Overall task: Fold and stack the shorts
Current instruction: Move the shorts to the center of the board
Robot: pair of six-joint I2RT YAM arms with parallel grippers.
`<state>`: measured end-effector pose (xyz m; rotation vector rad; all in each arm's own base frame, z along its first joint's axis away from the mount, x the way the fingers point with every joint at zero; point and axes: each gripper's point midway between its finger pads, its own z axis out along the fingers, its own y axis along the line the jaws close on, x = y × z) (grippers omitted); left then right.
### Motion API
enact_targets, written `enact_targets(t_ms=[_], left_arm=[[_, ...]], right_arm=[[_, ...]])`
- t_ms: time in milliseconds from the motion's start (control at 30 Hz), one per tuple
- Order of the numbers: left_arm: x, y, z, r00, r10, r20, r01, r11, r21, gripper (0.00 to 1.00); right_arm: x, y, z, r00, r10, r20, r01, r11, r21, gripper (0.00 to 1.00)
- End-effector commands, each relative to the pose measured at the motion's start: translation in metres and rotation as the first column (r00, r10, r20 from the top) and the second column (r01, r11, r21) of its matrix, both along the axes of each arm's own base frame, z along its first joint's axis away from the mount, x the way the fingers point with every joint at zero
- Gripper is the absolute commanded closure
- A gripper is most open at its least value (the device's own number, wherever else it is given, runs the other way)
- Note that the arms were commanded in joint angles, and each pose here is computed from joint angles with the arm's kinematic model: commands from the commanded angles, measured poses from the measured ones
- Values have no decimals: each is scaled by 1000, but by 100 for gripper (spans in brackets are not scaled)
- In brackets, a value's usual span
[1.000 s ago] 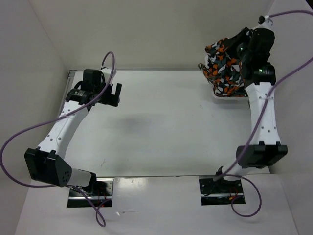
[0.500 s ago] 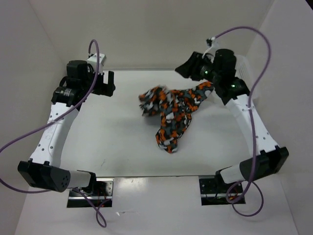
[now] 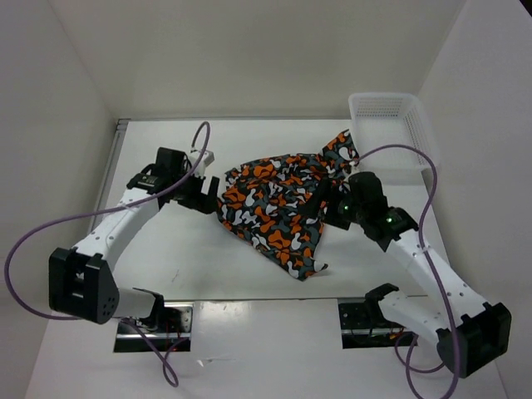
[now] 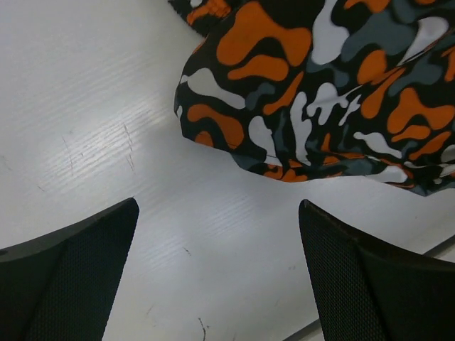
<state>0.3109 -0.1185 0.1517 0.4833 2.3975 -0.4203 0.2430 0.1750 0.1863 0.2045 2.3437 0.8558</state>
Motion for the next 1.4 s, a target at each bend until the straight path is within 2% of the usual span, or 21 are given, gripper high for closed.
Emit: enact_targets(t_ms=[0, 133, 233, 333, 367, 400, 467, 500, 533, 600, 700, 800, 900, 967, 1000, 1067, 1100, 1133, 1233, 1300, 1367], left_arm=[[20, -4, -28, 1000, 3, -7, -3, 1000, 23, 0], [35, -26, -68, 995, -59, -74, 58, 998, -17, 0], [52, -44, -71, 993, -105, -45, 102, 992, -69, 0], [62, -51, -65, 992, -120, -23, 118, 989, -90, 31], [65, -52, -65, 992, -120, -21, 118, 989, -90, 46], [67, -52, -61, 993, -120, -20, 118, 989, -91, 81], [68, -52, -55, 992, -120, -23, 118, 989, -90, 100], [68, -46, -48, 994, -103, -24, 100, 992, -79, 100], [75, -44, -34, 996, -93, 4, 93, 992, -83, 100], [82, -32, 0, 995, -61, 77, 68, 993, -94, 100], [96, -15, 70, 973, -9, 229, 34, 994, -108, 100], [106, -9, 143, 923, 4, 384, 57, 987, -147, 100], [106, -14, 190, 881, -9, 472, 98, 981, -165, 100], [102, -16, 230, 839, -15, 544, 129, 977, -172, 100], [99, -22, 240, 826, -30, 563, 155, 972, -176, 100], [88, -48, 256, 806, -96, 584, 248, 951, -185, 100], [80, -58, 270, 786, -122, 606, 290, 938, -187, 100], [77, -70, 266, 788, -154, 597, 326, 926, -192, 100], [44, -131, 242, 769, -323, 551, 509, 832, -222, 100], [10, -175, 217, 739, -447, 504, 618, 748, -244, 96], [-4, -187, 174, 763, -505, 403, 626, 732, -269, 31]], right_arm=[[-21, 5, -36, 980, -124, -153, 126, 992, 1, 1], [-28, 20, -63, 958, -162, -238, 162, 987, -23, 1], [-15, 26, -75, 956, -184, -230, 171, 982, -73, 1], [0, 32, -102, 942, -227, -247, 185, 966, -182, 9], [1, 36, -121, 933, -228, -277, 167, 959, -228, 12], [6, 43, -122, 936, -223, -272, 161, 959, -234, 17], [16, 55, -131, 940, -214, -264, 142, 953, -268, 35], [20, 58, -131, 943, -207, -262, 133, 953, -273, 44], [22, 66, -129, 948, -188, -255, 116, 955, -273, 64], [37, 79, -110, 963, -167, -210, 113, 963, -246, 81], [57, 110, -64, 994, -46, -97, 33, 991, -131, 90], [65, 147, -2, 993, 111, 48, -113, 993, 37, 92], [67, 161, 30, 981, 155, 116, -163, 984, 68, 92], [62, 154, 47, 978, 142, 153, -151, 987, 55, 88], [67, 144, 54, 980, 89, 179, -98, 994, 39, 78], [66, 116, 78, 973, 12, 232, -23, 999, 47, 69], [67, 100, 83, 970, -31, 243, 21, 999, 42, 58], [70, 81, 93, 959, -93, 266, 80, 995, 60, 47], [68, 0, 107, 912, -279, 302, 261, 960, 100, 24], [65, -56, 124, 849, -396, 349, 375, 918, 130, 22], [62, -88, 112, 839, -429, 335, 424, 901, 92, 20]])
